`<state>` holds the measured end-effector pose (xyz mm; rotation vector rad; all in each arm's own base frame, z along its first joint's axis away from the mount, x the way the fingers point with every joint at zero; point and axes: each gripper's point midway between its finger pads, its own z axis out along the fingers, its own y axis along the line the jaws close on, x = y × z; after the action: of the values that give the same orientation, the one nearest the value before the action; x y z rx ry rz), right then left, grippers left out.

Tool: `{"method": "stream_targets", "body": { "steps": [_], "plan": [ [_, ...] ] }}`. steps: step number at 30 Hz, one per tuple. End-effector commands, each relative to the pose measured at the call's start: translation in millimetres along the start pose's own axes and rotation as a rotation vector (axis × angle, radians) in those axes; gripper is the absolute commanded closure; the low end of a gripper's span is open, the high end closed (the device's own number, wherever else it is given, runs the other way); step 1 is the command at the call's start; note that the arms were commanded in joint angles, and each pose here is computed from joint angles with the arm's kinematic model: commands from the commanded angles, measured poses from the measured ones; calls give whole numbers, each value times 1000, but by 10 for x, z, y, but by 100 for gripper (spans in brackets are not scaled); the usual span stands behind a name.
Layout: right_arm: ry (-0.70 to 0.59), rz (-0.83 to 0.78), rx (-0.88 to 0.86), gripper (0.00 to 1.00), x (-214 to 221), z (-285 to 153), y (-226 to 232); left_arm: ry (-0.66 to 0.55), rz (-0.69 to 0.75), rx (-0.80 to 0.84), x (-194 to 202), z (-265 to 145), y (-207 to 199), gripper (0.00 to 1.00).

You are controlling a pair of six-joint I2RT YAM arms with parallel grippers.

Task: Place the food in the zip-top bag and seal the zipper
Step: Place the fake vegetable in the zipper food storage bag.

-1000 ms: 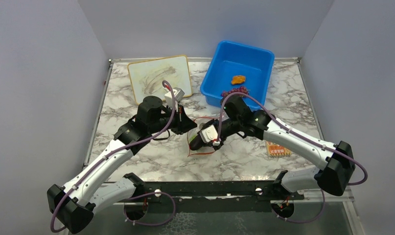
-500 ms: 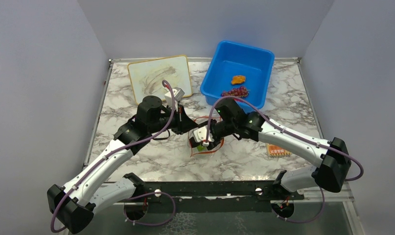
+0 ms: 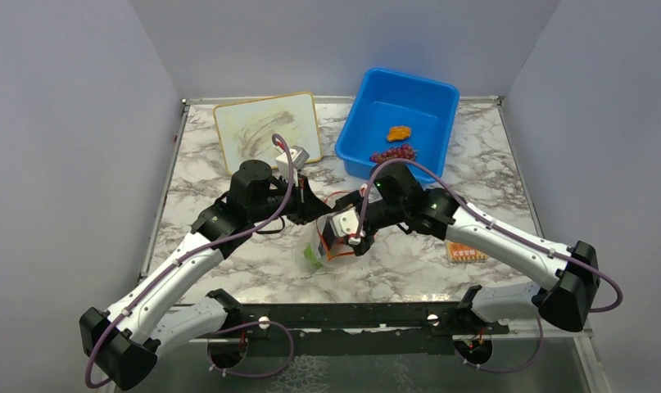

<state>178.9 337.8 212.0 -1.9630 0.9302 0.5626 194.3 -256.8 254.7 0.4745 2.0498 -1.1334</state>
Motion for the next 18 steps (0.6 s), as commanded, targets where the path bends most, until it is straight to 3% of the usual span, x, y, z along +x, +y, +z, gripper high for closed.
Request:
{"method": "stream_targets", "body": {
  "steps": [1, 6, 10, 18],
  "plan": [
    [-187, -4, 43, 28, -552, -180, -116, -31, 49, -43, -43, -13, 85, 100],
    [-390, 41, 158, 32, -1060, -431, -306, -48, 85, -143, -52, -50, 274, 100],
    [-501, 235, 304, 32, -1282, -675, -521, -31, 91, -195, -47, -55, 368, 100],
    [-433, 782, 607, 31, -973, -884, -1006, -122, 172, -298, -361, -186, 443, 100]
  ]
}}
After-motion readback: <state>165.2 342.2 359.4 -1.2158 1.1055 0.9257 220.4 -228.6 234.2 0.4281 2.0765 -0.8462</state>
